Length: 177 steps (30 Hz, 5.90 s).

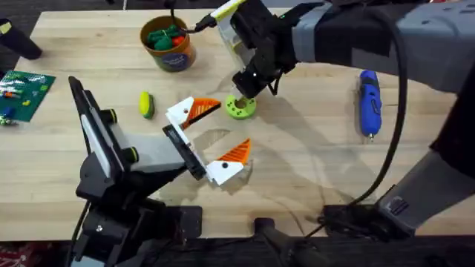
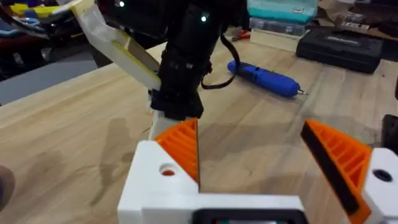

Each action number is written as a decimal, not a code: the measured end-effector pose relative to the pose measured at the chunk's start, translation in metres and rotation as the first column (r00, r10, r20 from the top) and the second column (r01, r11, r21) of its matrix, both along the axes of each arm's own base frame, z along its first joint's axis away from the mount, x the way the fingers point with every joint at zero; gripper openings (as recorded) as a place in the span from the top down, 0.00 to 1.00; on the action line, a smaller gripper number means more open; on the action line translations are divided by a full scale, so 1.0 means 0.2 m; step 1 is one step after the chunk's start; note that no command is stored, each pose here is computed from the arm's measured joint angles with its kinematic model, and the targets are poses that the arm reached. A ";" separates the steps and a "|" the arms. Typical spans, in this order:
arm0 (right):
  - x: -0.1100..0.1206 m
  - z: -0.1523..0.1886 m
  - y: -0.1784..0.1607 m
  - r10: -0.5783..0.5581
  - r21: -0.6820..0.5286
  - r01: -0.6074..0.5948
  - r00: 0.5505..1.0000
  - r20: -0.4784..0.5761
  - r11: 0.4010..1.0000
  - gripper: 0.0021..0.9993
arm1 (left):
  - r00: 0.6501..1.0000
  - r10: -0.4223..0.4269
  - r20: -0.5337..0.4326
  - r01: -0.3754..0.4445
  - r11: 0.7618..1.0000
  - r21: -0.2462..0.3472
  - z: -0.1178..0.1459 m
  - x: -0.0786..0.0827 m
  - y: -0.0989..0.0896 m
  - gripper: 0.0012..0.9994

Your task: Pick up the gripper from the table and insert it into the empty holder that is missing its gripper. Then pick up a screw, insert it into the mounting hole, and use the screwdriver to tighten it. Finally, clean up the table by picking up the vegetable and placing it into the bucket.

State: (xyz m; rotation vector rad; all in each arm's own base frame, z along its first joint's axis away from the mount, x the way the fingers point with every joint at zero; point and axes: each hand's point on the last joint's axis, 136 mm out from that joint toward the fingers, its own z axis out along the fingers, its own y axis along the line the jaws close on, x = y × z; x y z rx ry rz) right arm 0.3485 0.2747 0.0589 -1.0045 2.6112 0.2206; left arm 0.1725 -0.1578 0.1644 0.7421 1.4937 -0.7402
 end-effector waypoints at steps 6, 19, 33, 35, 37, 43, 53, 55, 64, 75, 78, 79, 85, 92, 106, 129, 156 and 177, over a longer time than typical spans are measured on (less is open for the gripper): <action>0.00 0.00 0.00 0.000 0.000 0.000 1.000 0.000 1.000 0.92 | 1.000 0.000 0.000 0.000 1.000 0.000 0.00 0.00 0.00 0.01; 0.00 0.00 0.00 0.000 0.000 0.000 1.000 0.001 1.000 0.99 | 1.000 0.000 0.000 0.000 1.000 0.000 0.00 0.00 0.00 0.01; 0.00 0.00 0.00 0.000 -0.003 0.000 1.000 -0.004 1.000 0.99 | 1.000 0.000 0.000 0.000 1.000 0.000 0.00 0.00 0.00 0.01; -0.01 0.00 -0.01 0.000 -0.005 0.000 1.000 -0.007 1.000 0.99 | 1.000 0.000 0.000 0.000 1.000 0.000 0.00 0.00 0.00 0.01; -0.02 0.01 -0.02 0.000 -0.010 0.000 1.000 -0.013 1.000 0.99 | 1.000 0.000 0.000 0.000 1.000 0.000 0.00 0.00 0.00 0.01; -0.03 0.11 -0.02 0.000 0.010 0.000 1.000 0.014 1.000 0.99 | 1.000 0.000 0.000 0.000 1.000 0.000 0.00 0.00 0.00 0.01; -0.05 0.27 -0.03 -0.005 0.046 0.002 0.998 0.058 0.999 0.99 | 1.000 0.000 0.000 0.000 1.000 0.000 0.00 0.00 0.00 0.01; -0.07 0.29 -0.05 -0.004 0.044 0.002 0.999 0.054 0.999 0.99 | 1.000 0.000 0.000 0.000 1.000 0.000 0.00 0.00 0.00 0.01; -0.15 0.50 -0.11 -0.003 0.015 0.003 1.000 0.016 1.000 0.99 | 1.000 0.000 0.000 0.000 1.000 0.000 0.00 0.00 0.00 0.01; -0.18 0.80 -0.07 0.020 0.072 -0.023 0.999 0.037 0.997 0.99 | 1.000 0.000 0.000 0.000 1.000 0.000 0.00 0.00 0.00 0.01; -0.22 0.90 -0.02 0.051 0.111 -0.057 0.997 0.059 0.992 0.99 | 1.000 0.000 0.000 0.000 1.000 0.000 0.00 0.00 0.00 0.01; -0.23 0.93 0.00 0.061 0.122 -0.069 0.996 0.068 0.990 0.99 | 1.000 0.000 0.000 0.000 1.000 0.000 0.00 0.00 0.00 0.01; -0.39 1.13 0.12 0.150 0.179 -0.171 0.981 0.125 0.969 0.99 | 1.000 0.000 0.000 0.000 1.000 0.000 0.00 0.00 0.00 0.01; -0.62 1.20 0.28 0.283 0.193 -0.307 0.949 0.138 0.932 0.99 | 1.000 0.000 0.000 0.000 1.000 0.000 0.00 0.00 0.00 0.01; -0.90 1.22 0.46 0.436 0.207 -0.461 0.886 0.159 0.863 0.99 | 1.000 0.000 0.000 0.000 1.000 0.000 0.00 0.00 0.00 0.01; -0.83 1.17 0.50 0.413 0.177 -0.441 0.894 0.172 0.880 0.99 | 1.000 0.000 0.000 0.000 1.000 0.000 0.00 0.00 0.00 0.01; -0.75 1.06 0.51 0.393 0.146 -0.409 0.911 0.128 0.901 0.99 | 1.000 0.000 0.000 0.000 1.000 0.000 0.00 0.00 0.00 0.01; -0.73 0.92 0.55 0.398 0.106 -0.404 0.914 0.073 0.908 0.99 | 1.000 0.000 0.000 0.000 1.000 0.000 0.00 0.00 0.00 0.01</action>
